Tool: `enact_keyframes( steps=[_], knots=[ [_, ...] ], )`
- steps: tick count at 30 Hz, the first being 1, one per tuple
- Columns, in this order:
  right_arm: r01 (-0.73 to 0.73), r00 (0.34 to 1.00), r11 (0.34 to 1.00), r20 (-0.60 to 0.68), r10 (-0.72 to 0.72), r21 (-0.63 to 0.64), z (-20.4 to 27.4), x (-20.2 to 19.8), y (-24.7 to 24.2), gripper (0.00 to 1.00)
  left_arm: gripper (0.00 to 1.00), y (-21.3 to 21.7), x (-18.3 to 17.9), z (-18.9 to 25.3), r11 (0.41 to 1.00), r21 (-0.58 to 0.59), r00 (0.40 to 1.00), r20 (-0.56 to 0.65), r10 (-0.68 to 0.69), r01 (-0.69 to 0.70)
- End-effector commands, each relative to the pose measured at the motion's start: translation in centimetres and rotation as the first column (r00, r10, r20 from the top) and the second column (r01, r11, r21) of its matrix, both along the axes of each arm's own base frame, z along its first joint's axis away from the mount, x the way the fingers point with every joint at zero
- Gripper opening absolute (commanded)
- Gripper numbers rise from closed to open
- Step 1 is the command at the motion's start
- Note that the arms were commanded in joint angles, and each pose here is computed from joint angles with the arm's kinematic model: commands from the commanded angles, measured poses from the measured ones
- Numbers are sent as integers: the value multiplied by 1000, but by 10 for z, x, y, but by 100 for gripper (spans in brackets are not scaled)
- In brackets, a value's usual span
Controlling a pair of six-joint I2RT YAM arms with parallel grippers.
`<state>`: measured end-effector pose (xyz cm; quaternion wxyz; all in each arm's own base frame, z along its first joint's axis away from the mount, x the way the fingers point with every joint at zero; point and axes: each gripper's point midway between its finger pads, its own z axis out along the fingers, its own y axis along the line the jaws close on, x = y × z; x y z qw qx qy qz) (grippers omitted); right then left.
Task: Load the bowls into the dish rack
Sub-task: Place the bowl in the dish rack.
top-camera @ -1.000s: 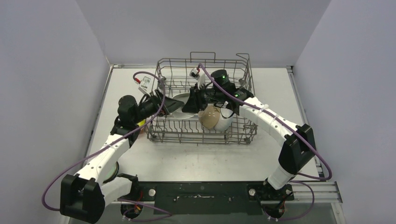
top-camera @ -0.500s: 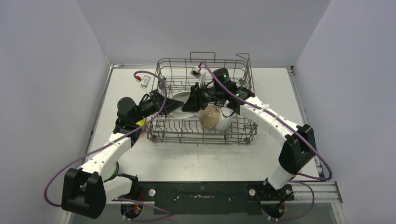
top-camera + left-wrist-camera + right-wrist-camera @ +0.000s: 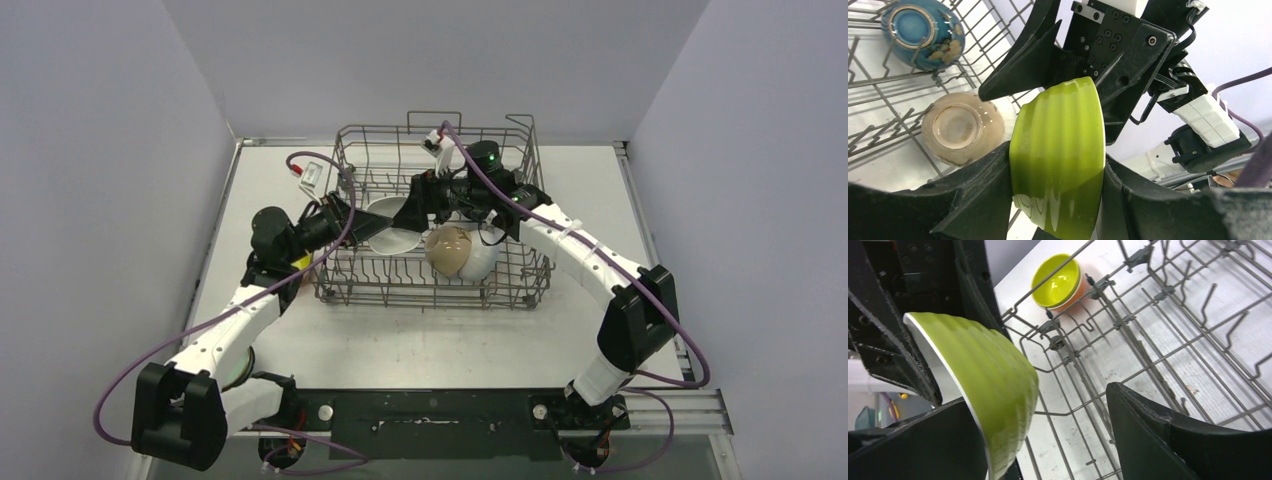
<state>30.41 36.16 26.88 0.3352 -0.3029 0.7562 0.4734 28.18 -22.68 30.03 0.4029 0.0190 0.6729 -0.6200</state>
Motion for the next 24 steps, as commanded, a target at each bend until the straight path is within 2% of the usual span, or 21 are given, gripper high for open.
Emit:
enact_keyframes(
  steps=[1, 4, 7, 10, 13, 15, 17, 19, 21, 24],
  knots=[
    [77, 994, 997, 71, -79, 29, 17, 17, -12, 77, 0, 7, 8, 30, 997, 24, 994, 90, 67, -70],
    [122, 990, 993, 65, -122, 6, 11, 24, -21, 77, 0, 10, 14, 24, 993, 56, 993, 68, 100, -104],
    [151, 986, 989, 70, -150, -10, 7, 28, -27, 72, 0, 12, 18, 24, 991, 60, 991, 61, 116, -119],
    [151, 986, 988, 72, -149, -18, 4, 28, -28, 59, 0, 11, 20, 23, 990, 64, 991, 55, 121, -124],
    [143, 988, 990, 66, -141, -23, 1, 28, -27, 39, 0, 11, 23, 22, 989, 70, 991, 45, 125, -128],
    [143, 988, 989, 66, -141, -26, -1, 28, -27, 36, 0, 10, 25, 22, 989, 75, 992, 40, 122, -125],
    [147, 987, 989, 68, -144, -31, 0, 28, -28, 40, 0, 9, 27, 21, 988, 91, 992, 33, 125, -128],
    [161, 985, 986, 73, -158, -37, 0, 30, -31, 52, 0, 9, 29, 17, 984, 117, 991, 26, 134, -136],
    [177, 982, 983, 78, -173, -50, -2, 32, -34, 69, 0, 9, 31, 14, 978, 144, 989, 19, 149, -151],
    [207, 976, 975, 91, -200, -80, -5, 34, -41, 82, 0, 11, 35, 8, 969, 178, 985, 1, 172, -169]
  ],
)
